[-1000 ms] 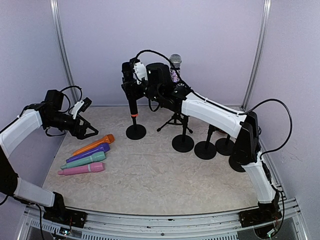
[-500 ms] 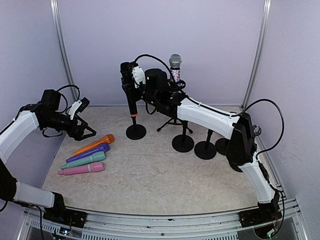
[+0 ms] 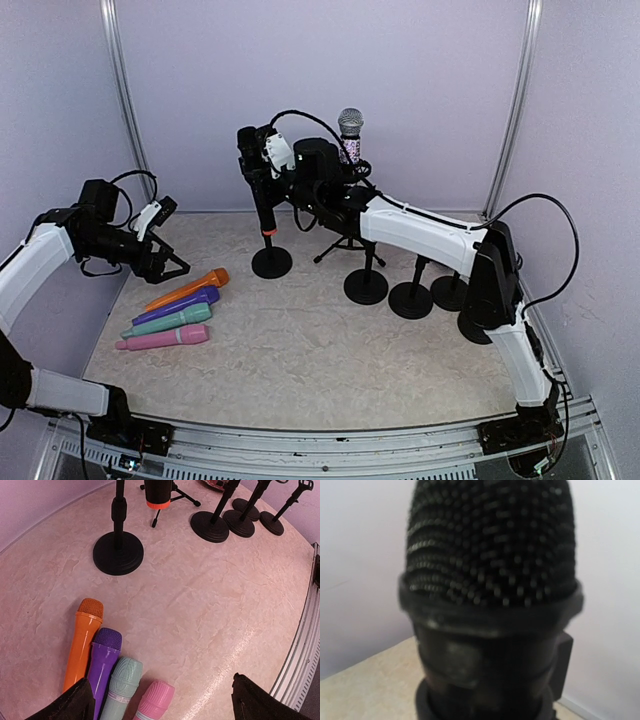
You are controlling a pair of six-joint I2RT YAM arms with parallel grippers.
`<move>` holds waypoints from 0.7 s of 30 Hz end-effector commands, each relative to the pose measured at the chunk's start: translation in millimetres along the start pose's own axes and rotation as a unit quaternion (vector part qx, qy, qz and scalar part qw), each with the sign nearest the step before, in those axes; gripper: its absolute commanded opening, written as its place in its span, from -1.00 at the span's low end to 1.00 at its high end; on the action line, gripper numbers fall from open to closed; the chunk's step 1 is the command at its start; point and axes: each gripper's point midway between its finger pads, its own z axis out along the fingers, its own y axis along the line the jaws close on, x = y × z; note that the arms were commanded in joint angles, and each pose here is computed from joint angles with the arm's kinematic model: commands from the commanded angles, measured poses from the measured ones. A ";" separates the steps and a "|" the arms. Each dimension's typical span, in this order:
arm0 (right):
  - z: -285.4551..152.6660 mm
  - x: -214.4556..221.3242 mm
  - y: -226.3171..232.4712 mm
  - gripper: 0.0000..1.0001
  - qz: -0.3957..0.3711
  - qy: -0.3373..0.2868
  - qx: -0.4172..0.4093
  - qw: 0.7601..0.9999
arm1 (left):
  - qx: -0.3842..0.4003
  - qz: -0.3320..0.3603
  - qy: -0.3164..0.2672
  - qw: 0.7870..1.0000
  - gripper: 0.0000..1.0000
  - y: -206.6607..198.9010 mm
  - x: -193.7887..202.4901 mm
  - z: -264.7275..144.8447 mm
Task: Remove the microphone from the stand
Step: Move the microphone stand with the microphone to the center of the board.
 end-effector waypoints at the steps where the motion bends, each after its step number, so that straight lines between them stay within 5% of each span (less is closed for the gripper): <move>1: -44.4 -81.9 14.8 -0.85 -0.004 -0.070 -0.045 0.996 | 0.012 0.009 -0.026 1.000 0.85 -6.2 -17.2 -10.1; 11: -106.1 -90.5 40.3 -0.96 0.012 -0.060 -0.129 0.990 | 0.061 0.020 -0.047 0.997 0.85 -24.6 -32.2 -7.7; 21: -164.0 -55.6 77.3 -0.98 0.030 -0.056 -0.235 0.970 | 0.157 0.104 -0.089 0.978 0.98 -80.6 -57.1 -2.2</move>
